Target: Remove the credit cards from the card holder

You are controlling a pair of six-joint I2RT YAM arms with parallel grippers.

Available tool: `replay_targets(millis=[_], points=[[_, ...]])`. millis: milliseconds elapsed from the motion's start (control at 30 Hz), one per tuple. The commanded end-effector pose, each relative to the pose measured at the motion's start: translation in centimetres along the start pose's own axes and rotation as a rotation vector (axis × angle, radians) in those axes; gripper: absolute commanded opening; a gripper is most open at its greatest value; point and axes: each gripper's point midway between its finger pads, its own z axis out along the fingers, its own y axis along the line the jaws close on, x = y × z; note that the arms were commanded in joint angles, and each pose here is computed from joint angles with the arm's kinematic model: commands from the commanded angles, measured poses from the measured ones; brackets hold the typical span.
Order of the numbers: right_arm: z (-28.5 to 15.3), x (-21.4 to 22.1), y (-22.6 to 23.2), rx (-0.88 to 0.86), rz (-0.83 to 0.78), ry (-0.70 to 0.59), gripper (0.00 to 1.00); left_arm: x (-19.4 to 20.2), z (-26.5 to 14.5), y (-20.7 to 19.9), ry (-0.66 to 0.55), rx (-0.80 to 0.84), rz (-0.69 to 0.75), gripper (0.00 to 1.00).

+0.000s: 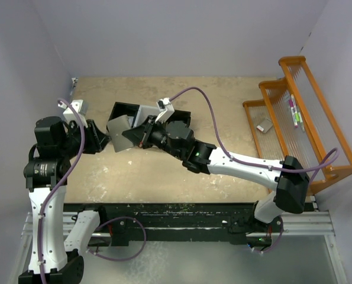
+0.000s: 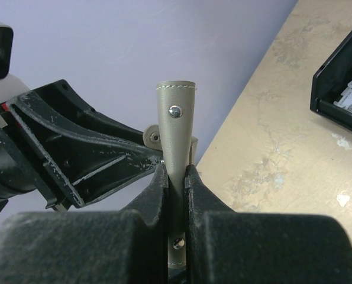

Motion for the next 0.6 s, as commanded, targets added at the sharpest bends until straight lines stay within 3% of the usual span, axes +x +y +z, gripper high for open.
replay_targets(millis=[0, 300, 567], points=[[-1.7, -4.2, 5.4, -0.164, 0.041, -0.108, 0.0, -1.9, -0.7, 0.5, -0.08, -0.056, 0.002, 0.29], [-1.6, -4.3, 5.7, -0.176, 0.039, -0.111, 0.0, -1.5, -0.7, 0.6, -0.072, -0.068, -0.022, 0.27], [-1.5, -4.0, 5.7, -0.183, 0.047, -0.105, 0.0, -1.2, -0.7, -3.1, -0.03, 0.135, -0.071, 0.3]])
